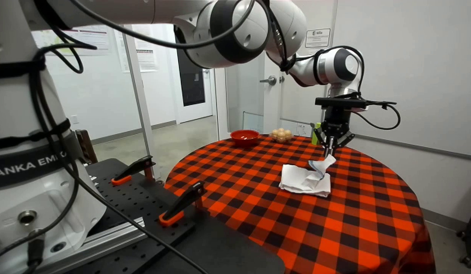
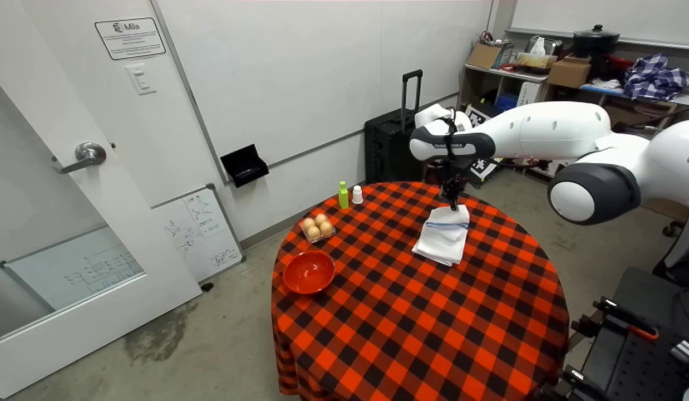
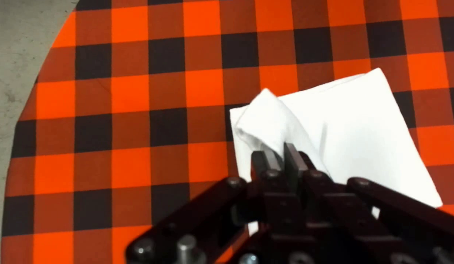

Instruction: Fold the cloth

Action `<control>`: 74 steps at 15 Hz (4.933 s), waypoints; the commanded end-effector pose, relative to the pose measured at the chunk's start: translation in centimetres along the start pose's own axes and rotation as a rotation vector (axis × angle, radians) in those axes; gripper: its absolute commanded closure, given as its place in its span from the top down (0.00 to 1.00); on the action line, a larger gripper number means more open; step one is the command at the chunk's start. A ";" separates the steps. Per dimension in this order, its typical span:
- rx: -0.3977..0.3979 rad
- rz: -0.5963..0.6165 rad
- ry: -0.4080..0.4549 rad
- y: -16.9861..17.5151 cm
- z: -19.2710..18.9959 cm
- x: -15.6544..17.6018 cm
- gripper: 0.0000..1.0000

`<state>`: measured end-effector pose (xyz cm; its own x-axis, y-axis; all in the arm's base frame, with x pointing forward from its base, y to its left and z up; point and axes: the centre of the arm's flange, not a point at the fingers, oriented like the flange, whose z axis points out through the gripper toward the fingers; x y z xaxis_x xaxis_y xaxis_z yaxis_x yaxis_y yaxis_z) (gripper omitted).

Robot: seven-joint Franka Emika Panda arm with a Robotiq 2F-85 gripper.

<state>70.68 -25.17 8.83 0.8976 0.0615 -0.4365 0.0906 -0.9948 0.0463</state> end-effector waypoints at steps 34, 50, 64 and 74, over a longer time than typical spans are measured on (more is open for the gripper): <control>-0.205 0.386 0.226 4.8 0.2 4.0 0.02; -0.165 0.016 0.138 -6.2 1.5 1.1 0.02; -0.020 -0.274 -0.032 -4.4 1.9 -6.5 0.02; 0.235 0.015 0.092 -10.6 3.4 -5.4 0.34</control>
<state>66.43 -16.86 6.92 0.9133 0.1275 -0.3867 0.0756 -0.9863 -0.1466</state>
